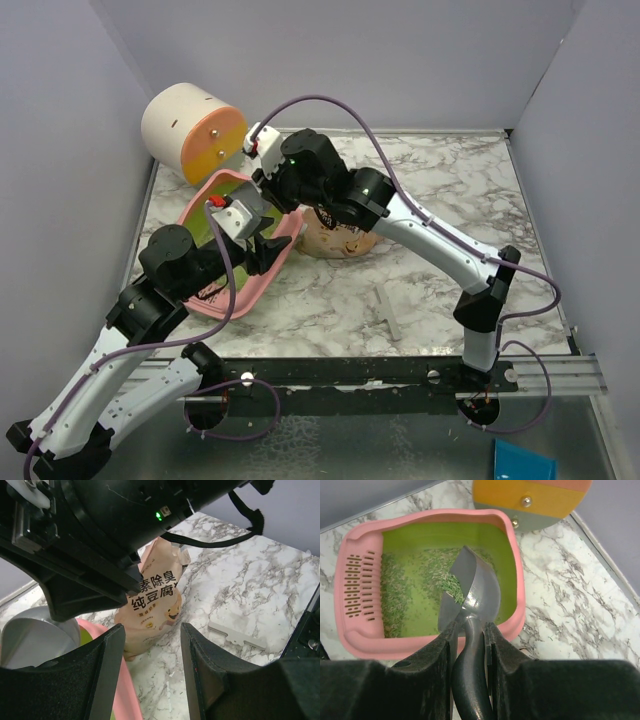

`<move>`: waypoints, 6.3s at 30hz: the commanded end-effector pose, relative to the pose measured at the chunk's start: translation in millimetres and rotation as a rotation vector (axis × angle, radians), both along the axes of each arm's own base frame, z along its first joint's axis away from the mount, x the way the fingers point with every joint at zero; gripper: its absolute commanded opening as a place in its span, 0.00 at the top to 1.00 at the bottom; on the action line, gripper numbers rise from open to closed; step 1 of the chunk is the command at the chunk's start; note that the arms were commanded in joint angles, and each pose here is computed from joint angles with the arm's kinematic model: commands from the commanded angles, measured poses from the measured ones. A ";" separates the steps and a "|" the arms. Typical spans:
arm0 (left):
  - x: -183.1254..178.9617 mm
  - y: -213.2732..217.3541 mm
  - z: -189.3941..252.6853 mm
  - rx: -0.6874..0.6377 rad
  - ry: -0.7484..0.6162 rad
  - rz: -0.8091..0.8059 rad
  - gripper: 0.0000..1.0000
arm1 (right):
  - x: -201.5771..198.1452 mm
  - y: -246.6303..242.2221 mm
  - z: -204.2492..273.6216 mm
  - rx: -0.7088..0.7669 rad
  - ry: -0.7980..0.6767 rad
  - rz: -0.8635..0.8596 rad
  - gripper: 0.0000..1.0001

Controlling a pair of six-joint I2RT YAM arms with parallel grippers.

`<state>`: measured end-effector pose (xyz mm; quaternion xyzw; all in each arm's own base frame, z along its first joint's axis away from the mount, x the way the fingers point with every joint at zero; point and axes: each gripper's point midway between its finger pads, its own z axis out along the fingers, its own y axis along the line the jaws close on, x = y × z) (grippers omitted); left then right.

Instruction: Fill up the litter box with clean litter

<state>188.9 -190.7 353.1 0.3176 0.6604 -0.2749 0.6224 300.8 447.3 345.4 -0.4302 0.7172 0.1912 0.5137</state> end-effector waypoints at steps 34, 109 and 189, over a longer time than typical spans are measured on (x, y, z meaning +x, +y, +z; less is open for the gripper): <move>52.8 -29.9 -8.8 0.223 0.040 -0.010 0.37 | 73.6 -294.0 107.3 0.172 -0.122 -0.692 0.99; 52.3 -110.6 -104.3 0.244 0.157 -0.318 1.00 | 25.2 -262.3 -172.9 -0.165 0.487 -0.533 0.99; 115.5 -117.3 -82.1 0.222 0.089 -0.038 1.00 | 4.3 -325.4 -129.8 0.915 0.574 -0.313 0.99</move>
